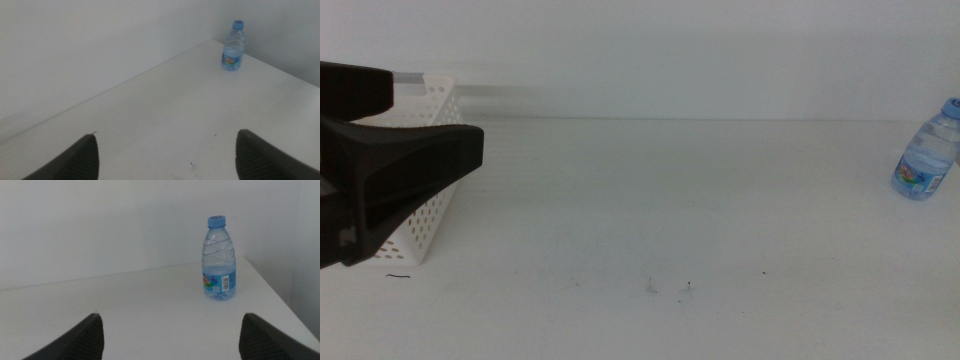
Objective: Use arms to grab the bottles and put them into the dustbin to the left of the table.
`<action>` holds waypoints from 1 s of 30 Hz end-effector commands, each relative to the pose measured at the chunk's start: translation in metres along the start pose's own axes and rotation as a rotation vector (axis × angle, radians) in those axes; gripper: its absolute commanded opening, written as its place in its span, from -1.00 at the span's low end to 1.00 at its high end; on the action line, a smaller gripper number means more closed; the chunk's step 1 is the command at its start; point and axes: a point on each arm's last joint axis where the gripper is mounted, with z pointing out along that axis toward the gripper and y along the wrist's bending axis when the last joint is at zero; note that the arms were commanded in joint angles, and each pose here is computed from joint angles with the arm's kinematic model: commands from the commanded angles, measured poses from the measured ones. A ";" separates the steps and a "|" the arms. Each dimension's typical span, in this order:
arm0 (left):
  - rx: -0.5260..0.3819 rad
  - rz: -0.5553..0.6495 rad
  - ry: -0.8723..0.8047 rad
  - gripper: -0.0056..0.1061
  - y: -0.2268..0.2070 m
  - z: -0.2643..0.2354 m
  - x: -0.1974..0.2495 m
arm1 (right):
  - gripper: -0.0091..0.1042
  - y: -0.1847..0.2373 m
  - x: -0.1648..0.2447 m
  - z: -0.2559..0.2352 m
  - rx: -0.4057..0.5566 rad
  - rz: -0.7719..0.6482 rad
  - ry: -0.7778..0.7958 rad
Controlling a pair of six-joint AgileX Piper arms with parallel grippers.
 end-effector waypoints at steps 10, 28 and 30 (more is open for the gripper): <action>0.003 -0.006 -0.027 0.78 -0.001 -0.003 -0.004 | 0.77 0.002 -0.011 0.008 0.001 -0.244 -0.092; 0.001 -0.003 -0.026 0.78 -0.001 -0.003 -0.004 | 0.77 -0.001 -0.008 0.056 0.021 -0.163 0.000; 0.001 -0.003 -0.026 0.78 -0.001 -0.003 -0.004 | 0.77 -0.005 -0.005 0.063 0.060 -0.130 0.020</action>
